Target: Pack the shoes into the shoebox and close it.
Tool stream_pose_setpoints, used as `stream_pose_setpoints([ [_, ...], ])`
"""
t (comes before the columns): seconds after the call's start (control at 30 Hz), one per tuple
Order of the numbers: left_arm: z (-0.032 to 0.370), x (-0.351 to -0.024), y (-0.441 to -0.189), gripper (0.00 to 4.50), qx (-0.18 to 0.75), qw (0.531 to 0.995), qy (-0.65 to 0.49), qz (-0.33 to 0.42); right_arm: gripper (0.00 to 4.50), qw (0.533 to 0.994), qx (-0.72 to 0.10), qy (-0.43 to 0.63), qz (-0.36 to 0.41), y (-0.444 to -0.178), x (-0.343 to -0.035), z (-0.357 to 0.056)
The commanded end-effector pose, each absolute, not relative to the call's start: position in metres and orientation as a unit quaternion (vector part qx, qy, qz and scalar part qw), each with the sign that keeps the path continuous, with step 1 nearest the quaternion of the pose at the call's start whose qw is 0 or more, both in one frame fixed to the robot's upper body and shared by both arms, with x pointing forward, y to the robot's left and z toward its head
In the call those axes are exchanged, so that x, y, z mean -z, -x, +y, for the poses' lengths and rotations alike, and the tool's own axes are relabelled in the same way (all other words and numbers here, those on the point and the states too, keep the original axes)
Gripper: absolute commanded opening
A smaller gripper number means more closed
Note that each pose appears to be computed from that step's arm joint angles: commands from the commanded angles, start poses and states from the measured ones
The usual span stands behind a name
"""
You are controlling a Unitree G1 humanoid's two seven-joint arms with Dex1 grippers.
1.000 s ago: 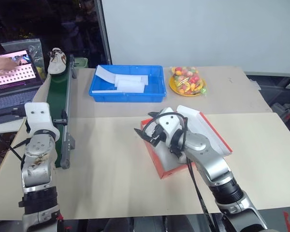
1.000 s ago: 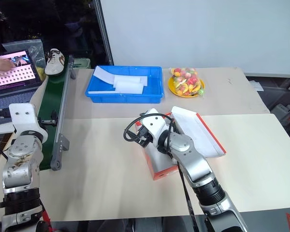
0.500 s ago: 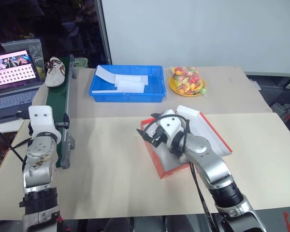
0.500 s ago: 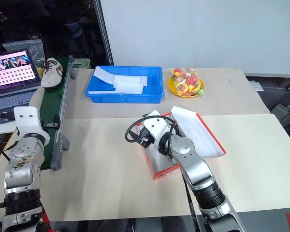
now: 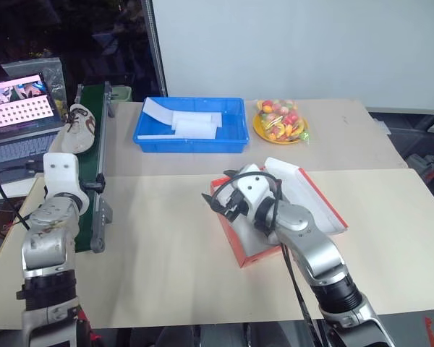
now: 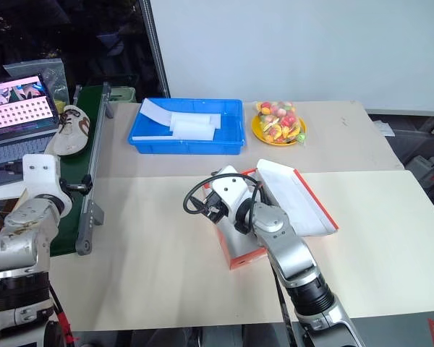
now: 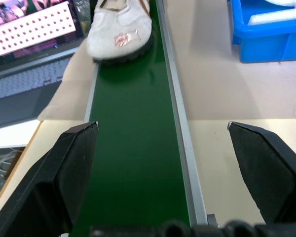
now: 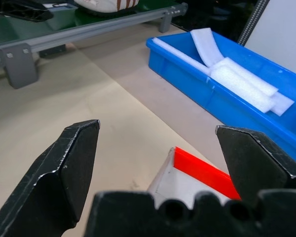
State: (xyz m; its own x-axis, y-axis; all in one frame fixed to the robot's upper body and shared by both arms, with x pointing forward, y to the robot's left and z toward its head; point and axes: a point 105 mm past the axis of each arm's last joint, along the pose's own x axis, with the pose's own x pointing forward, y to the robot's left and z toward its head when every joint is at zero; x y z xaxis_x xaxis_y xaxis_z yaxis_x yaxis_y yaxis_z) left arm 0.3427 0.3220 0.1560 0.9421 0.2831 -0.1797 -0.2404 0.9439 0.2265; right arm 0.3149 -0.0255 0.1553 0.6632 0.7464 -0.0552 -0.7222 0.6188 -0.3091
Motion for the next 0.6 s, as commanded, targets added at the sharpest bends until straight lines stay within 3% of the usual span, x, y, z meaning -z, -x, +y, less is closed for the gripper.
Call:
stream_pose_setpoints([
  [0.03,0.328,-0.172,-0.343,4.50,-0.132,0.981,-0.108,0.096,4.44,0.889,-0.427,0.150,-0.073,-0.306,-0.173,-0.024],
  [0.33,0.346,-0.195,-0.344,4.50,-0.136,0.978,-0.117,0.104,4.44,0.866,-0.467,0.155,-0.084,-0.294,-0.176,-0.022],
  [0.6,0.354,-0.185,-0.340,4.50,-0.150,0.976,-0.091,0.132,4.44,0.871,-0.460,0.154,-0.081,-0.296,-0.176,-0.025],
])
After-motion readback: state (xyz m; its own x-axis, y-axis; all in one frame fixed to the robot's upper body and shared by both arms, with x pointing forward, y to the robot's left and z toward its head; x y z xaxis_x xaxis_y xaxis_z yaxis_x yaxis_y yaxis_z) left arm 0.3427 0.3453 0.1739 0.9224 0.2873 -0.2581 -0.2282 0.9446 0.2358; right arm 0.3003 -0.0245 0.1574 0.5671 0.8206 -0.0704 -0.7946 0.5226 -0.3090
